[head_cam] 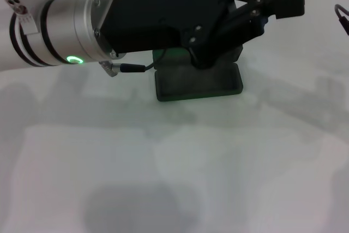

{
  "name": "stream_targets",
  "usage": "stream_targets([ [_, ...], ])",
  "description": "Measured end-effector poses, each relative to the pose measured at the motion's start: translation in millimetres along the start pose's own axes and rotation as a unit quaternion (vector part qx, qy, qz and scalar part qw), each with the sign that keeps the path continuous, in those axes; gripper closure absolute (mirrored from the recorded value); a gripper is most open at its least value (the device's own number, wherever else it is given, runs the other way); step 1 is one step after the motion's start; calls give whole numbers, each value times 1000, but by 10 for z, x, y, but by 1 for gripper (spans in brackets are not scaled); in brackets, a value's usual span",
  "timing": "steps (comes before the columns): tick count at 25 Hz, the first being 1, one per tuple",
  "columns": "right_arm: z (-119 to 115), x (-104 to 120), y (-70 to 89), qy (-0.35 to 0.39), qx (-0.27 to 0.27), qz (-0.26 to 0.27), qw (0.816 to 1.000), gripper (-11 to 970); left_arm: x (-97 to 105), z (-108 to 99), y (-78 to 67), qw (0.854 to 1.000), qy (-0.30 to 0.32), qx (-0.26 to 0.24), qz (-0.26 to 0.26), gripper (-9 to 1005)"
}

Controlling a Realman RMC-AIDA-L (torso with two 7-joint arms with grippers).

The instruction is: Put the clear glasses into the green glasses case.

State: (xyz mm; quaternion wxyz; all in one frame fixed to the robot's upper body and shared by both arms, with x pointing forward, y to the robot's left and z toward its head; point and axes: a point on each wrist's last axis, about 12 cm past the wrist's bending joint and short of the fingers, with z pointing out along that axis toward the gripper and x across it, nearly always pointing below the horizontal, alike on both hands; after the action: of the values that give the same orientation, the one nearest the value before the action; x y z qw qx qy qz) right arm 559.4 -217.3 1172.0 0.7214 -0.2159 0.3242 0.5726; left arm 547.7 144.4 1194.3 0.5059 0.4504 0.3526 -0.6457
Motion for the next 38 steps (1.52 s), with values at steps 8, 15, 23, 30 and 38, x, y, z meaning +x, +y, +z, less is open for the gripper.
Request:
stream_targets([
  [8,3,21,10,8,-4,5,1000,889,1,-8,19,1000,-3,-10,-1,941],
  [15,-1,47,19,20,-8,12,1000,889,-4,-23,24,1000,-3,-14,-2,941],
  [23,-9,81,28,34,-9,18,999,889,-3,-55,16,1000,-4,-20,-2,941],
  [30,-34,120,43,52,-8,24,998,889,-6,-76,19,1000,-5,-26,-1,941],
  [38,-118,115,59,64,0,18,998,889,-5,-140,31,999,-12,-53,1,942],
])
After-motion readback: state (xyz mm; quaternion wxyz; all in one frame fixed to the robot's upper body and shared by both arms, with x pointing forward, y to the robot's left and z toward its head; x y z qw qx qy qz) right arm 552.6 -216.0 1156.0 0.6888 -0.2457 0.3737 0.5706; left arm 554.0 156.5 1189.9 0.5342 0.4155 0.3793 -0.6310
